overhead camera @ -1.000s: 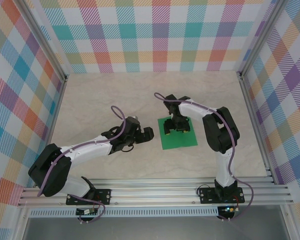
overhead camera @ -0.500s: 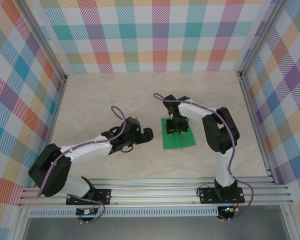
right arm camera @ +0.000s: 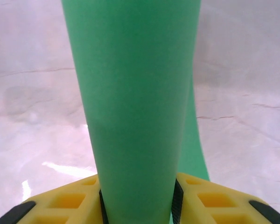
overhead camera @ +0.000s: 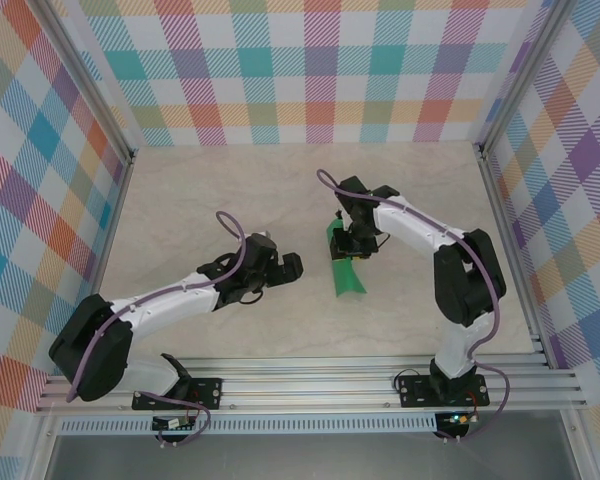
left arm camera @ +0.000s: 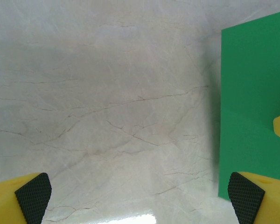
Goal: Fold a paper plane with a square sheet of paper (pick it up from the middle)
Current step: Fold the square sheet of paper in half at the center of the table.
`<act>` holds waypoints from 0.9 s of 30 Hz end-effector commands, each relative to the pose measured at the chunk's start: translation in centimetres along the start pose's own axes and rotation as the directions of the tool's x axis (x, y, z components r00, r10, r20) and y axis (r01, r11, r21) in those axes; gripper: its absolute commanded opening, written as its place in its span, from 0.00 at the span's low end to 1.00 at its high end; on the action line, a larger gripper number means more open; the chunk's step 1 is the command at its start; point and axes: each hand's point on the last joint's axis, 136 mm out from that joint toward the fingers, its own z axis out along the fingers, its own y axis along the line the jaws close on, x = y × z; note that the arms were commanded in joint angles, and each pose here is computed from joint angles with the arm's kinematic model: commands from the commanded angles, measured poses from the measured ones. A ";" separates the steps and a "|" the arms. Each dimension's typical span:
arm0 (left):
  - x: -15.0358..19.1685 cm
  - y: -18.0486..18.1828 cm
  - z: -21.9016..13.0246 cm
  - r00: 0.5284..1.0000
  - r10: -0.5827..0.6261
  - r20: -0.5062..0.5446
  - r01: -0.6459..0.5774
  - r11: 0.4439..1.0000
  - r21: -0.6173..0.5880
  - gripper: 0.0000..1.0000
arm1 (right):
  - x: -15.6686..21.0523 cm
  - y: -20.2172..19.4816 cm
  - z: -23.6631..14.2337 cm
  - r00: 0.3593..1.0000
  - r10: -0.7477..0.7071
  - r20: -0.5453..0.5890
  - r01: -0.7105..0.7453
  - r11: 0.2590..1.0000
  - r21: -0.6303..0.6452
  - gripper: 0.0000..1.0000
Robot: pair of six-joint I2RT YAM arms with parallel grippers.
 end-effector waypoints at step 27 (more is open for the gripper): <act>-0.2 -4.8 0.5 0.997 0.041 -0.065 -0.029 0.984 0.175 0.97 | 1.8 -5.7 2.4 0.967 0.253 -0.014 -0.250 0.947 -0.201 0.62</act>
